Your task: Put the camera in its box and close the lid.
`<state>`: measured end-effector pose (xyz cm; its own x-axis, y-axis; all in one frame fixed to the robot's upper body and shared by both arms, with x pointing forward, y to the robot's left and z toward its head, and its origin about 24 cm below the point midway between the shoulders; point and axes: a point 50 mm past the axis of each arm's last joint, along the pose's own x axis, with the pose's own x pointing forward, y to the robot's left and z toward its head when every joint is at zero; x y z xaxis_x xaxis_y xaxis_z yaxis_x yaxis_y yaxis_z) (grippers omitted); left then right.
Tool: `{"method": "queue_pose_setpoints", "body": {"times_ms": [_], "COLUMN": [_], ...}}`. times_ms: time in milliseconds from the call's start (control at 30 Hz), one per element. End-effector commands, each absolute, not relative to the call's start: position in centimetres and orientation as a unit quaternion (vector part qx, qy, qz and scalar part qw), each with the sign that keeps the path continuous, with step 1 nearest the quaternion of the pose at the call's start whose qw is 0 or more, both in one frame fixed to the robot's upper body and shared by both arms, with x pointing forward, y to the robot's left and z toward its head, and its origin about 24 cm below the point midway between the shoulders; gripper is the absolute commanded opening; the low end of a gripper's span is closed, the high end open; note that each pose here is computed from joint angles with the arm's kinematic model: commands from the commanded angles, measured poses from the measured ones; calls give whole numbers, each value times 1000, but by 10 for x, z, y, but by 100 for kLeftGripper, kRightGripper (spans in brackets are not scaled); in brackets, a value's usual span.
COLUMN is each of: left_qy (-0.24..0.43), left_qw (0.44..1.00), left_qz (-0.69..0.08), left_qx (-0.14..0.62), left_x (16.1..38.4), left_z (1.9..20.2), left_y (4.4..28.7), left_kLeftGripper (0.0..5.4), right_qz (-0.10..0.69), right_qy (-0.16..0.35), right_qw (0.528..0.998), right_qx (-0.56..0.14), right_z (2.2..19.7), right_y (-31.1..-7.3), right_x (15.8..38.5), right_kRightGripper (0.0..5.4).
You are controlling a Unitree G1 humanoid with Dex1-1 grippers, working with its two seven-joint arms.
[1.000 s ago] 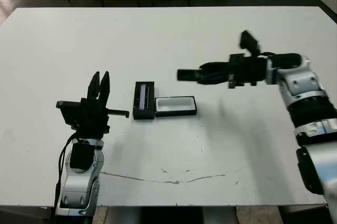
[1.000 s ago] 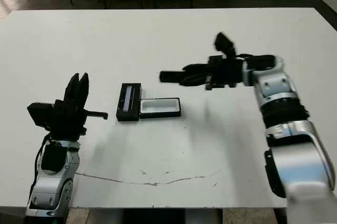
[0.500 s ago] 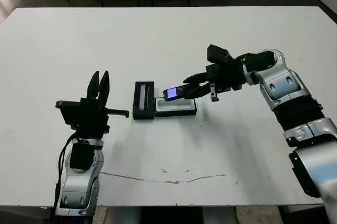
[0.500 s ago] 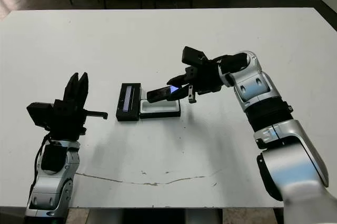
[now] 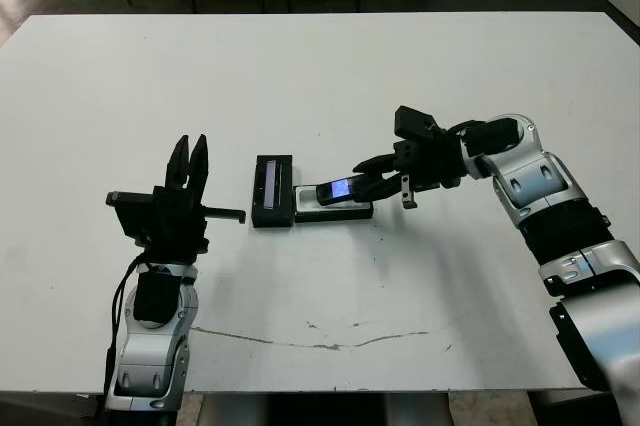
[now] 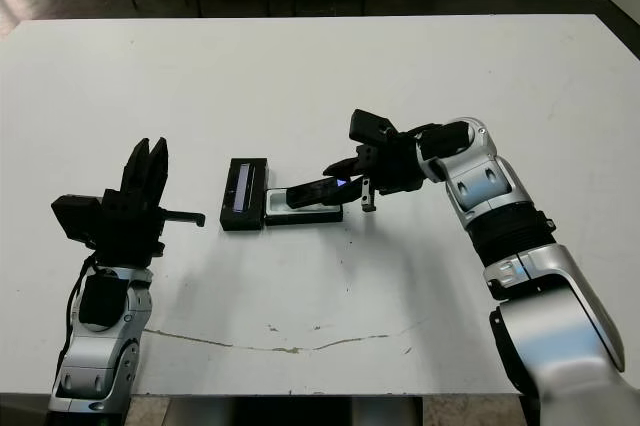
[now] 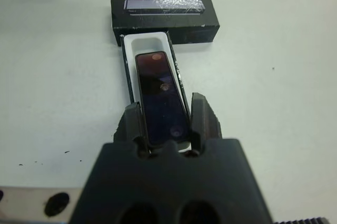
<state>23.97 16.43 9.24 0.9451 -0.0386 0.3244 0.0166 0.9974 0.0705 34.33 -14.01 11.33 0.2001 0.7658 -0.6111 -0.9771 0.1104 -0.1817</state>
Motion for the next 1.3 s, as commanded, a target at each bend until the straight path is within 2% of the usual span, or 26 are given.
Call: {"method": "queue_pose_setpoints", "body": {"times_ms": [33, 367, 667, 1067, 1300], "left_qy": [-146, -145, -143, -141, -140], "left_qw": [989, 989, 989, 989, 990], "left_qz": [-10, -9, -10, -7, -7], "left_qx": [34, 35, 31, 29, 28], "left_x": [237, 237, 236, 233, 232], "left_z": [84, 83, 82, 81, 80], "left_y": [166, 165, 162, 161, 162], "left_kLeftGripper": [0, 0, 0, 0, 0], "right_qz": [603, 606, 618, 625, 626], "right_qy": [194, 211, 208, 200, 195], "right_qw": [717, 713, 708, 695, 692], "right_qx": [-293, -282, -271, -294, -304], "right_z": [106, 99, 97, 96, 92], "right_y": [-140, -138, -122, -100, -98], "right_x": [340, 336, 335, 334, 332], "right_kRightGripper": [17, 17, 17, 17, 17]}}
